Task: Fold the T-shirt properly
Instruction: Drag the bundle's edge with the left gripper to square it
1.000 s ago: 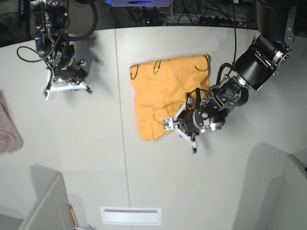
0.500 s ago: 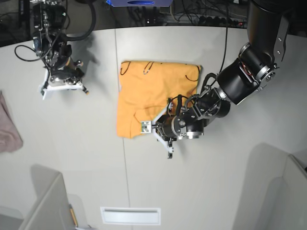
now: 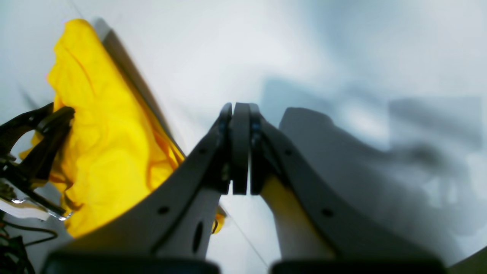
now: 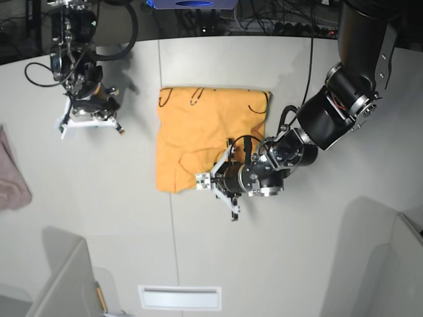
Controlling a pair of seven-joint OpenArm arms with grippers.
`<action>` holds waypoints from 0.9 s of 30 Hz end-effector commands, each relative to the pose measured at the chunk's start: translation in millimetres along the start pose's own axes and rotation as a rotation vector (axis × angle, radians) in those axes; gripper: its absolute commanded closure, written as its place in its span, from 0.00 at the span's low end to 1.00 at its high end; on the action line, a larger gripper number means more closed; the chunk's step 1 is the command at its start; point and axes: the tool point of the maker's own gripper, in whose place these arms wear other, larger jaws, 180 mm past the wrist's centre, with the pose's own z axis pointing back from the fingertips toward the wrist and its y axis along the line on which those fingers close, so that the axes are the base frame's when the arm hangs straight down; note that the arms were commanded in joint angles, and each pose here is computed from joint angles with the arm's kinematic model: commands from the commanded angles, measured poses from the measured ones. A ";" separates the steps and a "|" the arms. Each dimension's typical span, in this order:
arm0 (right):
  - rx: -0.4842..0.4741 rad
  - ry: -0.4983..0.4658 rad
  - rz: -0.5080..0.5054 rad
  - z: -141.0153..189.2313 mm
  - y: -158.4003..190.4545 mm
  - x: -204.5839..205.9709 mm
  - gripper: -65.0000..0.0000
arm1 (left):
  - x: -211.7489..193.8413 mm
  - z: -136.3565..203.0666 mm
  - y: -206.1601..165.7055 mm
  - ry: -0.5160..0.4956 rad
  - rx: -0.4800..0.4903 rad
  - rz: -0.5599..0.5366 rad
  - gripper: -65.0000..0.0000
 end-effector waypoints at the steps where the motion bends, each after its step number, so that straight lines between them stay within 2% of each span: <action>1: 0.017 -0.037 0.013 3.1 5.6 11.2 1.00 | -27.2 -0.1 -14.3 0.120 -0.063 -0.034 1.00; 8: 0.019 -0.037 0.013 3.0 6.4 11.3 1.00 | -20.3 4.9 4.1 0.114 -0.033 -0.053 1.00; 13: 0.020 -0.036 0.013 2.9 6.9 11.5 1.00 | -12.3 11.6 26.7 0.107 0.005 -0.068 0.65; 17: 0.018 -0.035 0.013 2.4 6.1 11.0 1.00 | -3.0 19.1 47.4 0.094 0.043 -0.082 0.43; 22: -0.007 -0.017 0.008 -3.6 -1.8 6.9 1.00 | 11.1 26.1 57.9 0.064 0.069 -0.110 0.29; 27: -0.010 -0.016 0.008 -4.1 -2.6 6.4 1.00 | 35.8 47.1 92.1 -0.020 0.165 -0.068 0.26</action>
